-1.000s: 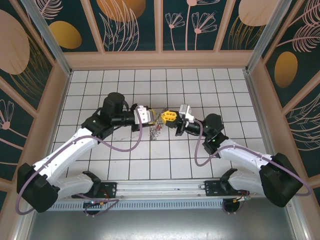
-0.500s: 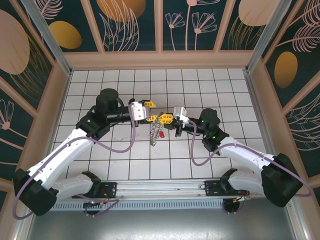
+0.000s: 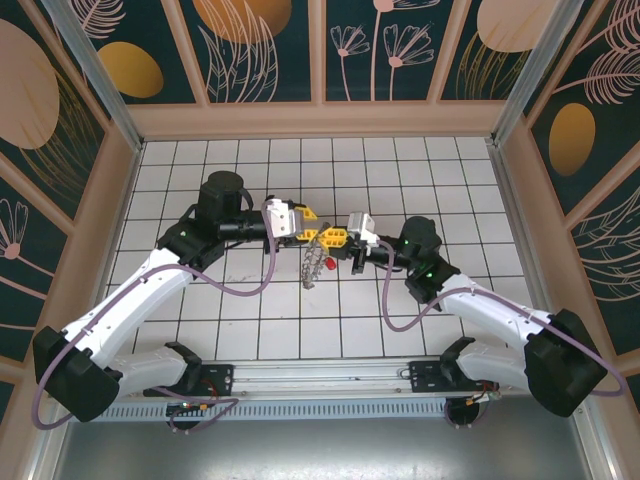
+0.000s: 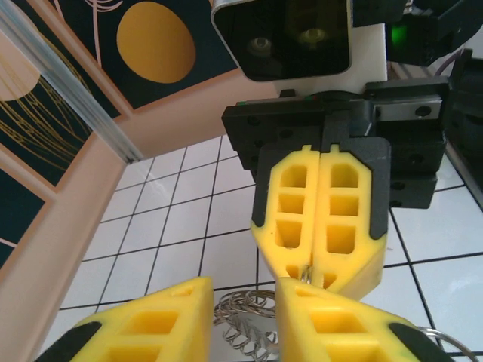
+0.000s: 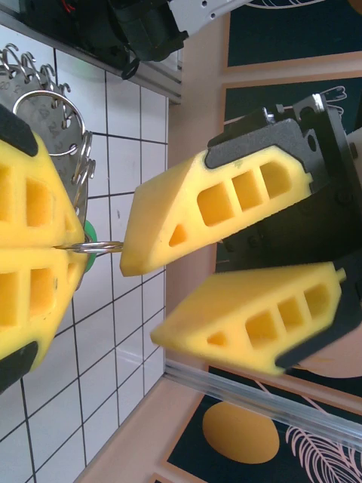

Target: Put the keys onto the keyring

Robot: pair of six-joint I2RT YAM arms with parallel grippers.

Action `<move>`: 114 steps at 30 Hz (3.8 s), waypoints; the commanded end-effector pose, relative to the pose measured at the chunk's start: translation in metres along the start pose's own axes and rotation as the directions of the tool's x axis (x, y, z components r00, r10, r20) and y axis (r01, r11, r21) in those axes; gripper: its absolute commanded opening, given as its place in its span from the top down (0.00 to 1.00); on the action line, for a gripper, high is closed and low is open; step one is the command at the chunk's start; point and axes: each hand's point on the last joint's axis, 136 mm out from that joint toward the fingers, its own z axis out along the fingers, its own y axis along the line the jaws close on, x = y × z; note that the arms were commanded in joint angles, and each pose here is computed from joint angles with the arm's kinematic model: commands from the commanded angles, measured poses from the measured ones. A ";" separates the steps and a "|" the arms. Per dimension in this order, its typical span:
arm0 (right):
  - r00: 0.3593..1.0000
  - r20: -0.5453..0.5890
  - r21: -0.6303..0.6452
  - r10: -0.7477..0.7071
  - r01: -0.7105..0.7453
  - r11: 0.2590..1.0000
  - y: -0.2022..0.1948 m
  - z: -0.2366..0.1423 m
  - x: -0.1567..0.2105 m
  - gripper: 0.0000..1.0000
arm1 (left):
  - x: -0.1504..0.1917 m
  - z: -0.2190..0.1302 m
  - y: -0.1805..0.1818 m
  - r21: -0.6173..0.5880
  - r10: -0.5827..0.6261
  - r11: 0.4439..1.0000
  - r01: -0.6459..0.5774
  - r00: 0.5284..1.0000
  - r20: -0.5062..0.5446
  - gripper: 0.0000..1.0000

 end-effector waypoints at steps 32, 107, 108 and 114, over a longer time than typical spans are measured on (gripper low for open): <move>0.988 0.100 -0.024 -0.119 0.122 0.992 -0.006 -0.003 -0.044 1.00 | -0.003 0.000 -0.010 0.065 -0.085 0.994 0.085 0.996 0.001 0.65; 0.946 -0.295 -0.194 -0.134 0.079 0.978 -0.006 0.023 0.033 1.00 | 0.050 0.007 -0.014 0.117 -0.087 0.986 0.121 0.960 -0.266 1.00; 0.946 -0.295 -0.192 -0.135 0.080 0.978 -0.006 0.022 0.033 1.00 | 0.051 0.007 -0.013 0.112 -0.089 0.986 0.123 0.958 -0.271 1.00; 0.988 -0.142 -0.095 -0.068 0.055 0.994 -0.017 0.011 0.000 1.00 | 0.026 0.000 -0.006 0.029 -0.100 0.994 0.105 0.986 -0.136 0.84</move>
